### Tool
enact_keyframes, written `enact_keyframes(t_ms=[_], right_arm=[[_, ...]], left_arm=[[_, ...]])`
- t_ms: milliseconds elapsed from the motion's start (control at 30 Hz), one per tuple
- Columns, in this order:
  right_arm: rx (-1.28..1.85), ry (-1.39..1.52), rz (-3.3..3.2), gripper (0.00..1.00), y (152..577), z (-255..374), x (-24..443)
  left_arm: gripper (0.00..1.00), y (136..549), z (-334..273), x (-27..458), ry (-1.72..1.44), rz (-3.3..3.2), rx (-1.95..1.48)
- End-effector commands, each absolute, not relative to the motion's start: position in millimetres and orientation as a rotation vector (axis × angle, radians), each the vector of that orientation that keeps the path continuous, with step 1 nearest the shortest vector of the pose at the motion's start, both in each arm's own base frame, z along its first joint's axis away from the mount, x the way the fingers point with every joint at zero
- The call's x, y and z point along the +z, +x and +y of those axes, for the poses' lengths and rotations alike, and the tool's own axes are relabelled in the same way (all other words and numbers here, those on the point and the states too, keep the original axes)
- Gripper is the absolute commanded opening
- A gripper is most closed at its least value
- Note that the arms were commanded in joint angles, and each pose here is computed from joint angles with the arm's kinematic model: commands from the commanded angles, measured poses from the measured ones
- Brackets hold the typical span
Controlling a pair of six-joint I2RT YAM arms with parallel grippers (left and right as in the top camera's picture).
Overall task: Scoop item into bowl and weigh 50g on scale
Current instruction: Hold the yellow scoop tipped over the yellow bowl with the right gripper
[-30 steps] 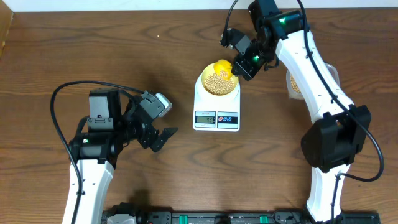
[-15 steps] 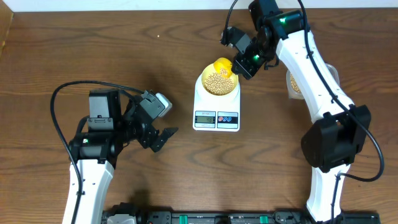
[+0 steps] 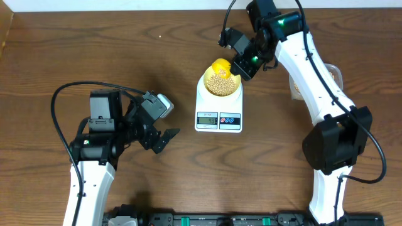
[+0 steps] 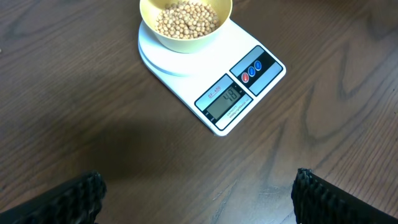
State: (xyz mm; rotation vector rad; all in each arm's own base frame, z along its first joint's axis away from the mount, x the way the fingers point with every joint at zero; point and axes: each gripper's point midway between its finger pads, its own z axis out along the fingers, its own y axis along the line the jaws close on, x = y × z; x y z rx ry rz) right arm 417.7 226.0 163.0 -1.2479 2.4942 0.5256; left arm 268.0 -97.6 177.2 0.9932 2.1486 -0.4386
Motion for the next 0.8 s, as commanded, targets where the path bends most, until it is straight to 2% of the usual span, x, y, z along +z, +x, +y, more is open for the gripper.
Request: enact_keyframes(t_ms=[0, 767], right_arm=[[0.521, -1.254, 2.440, 0.01, 418.5, 226.9, 181.5], [0.773, -1.082, 2.462, 0.01, 420.9, 209.0, 194.3]], left_arm=[[0.97, 267.9, -96.0, 174.1, 0.994, 2.159, -0.436], [0.98, 267.9, -96.0, 174.1, 0.994, 2.159, -0.436]])
